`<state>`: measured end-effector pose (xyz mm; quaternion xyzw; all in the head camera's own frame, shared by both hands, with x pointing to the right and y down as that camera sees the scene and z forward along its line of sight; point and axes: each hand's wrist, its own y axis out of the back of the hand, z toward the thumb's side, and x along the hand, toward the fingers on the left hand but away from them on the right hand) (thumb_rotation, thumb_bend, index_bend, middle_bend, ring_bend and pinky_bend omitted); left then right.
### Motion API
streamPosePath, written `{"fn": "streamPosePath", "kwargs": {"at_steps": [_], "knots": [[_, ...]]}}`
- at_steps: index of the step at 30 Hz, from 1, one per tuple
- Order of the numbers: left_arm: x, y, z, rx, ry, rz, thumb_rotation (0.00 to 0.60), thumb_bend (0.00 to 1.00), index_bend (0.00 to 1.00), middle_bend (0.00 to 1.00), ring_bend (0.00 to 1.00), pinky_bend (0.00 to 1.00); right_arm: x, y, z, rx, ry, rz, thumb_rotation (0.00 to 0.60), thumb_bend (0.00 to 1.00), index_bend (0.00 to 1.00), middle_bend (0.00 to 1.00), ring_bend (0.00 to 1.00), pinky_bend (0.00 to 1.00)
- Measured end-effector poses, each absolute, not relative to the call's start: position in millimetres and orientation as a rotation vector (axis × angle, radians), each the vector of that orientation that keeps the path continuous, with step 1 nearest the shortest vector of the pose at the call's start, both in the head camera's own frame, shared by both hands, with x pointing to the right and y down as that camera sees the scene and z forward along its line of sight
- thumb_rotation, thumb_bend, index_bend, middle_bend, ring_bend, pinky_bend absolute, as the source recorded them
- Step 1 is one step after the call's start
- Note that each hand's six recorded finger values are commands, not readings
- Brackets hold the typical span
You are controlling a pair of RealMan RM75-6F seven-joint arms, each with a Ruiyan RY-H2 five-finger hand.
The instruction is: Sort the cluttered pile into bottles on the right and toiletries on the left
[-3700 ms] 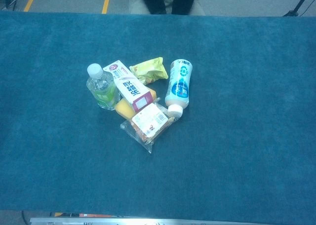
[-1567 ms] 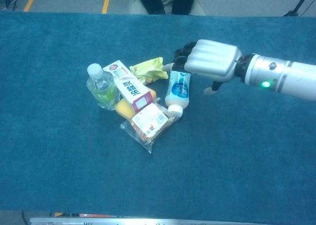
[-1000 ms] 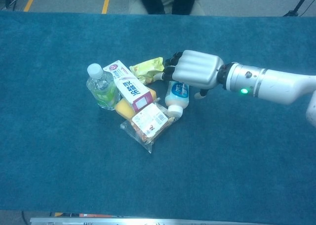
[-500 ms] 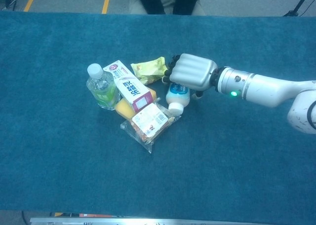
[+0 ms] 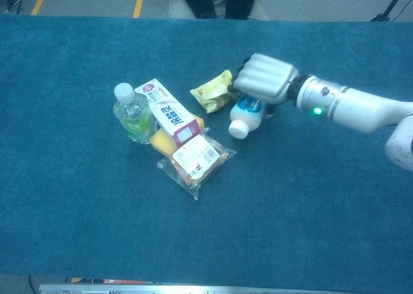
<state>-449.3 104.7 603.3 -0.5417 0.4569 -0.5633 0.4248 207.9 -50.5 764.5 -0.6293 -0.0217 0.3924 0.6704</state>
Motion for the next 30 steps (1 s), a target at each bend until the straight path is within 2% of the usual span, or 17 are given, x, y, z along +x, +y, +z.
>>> {"fn": "streamPosePath", "kwargs": {"at_steps": [10,22,27,30], "knots": [[-442.4,101.7,611.4,-1.386,1.125,-1.400,0.600,0.37,0.34,0.36,0.29,0.25,251.7,-73.1,756.5,-1.382,-0.108,1.032,0.600,0.00,0.59,0.55,0.44,0.37],[-440.2,101.6,616.0,-1.398,1.118,-1.407,0.600,0.37,0.34,0.36,0.29,0.25,288.5,-89.7,764.2,-1.329,-0.121,1.181,0.600,0.00,0.58,0.53,0.41,0.37],[-438.9,101.5,616.3,-1.400,1.117,-1.405,0.600,0.37,0.34,0.36,0.29,0.25,290.8,-87.7,768.2,-1.331,-0.111,1.204,0.600,0.00,0.52,0.50,0.39,0.37],[-438.9,102.0,615.0,-1.398,1.118,-1.403,0.600,0.37,0.34,0.36,0.29,0.25,289.1,-84.8,769.9,-1.336,-0.098,1.207,0.600,0.00,0.42,0.46,0.35,0.37]]}}
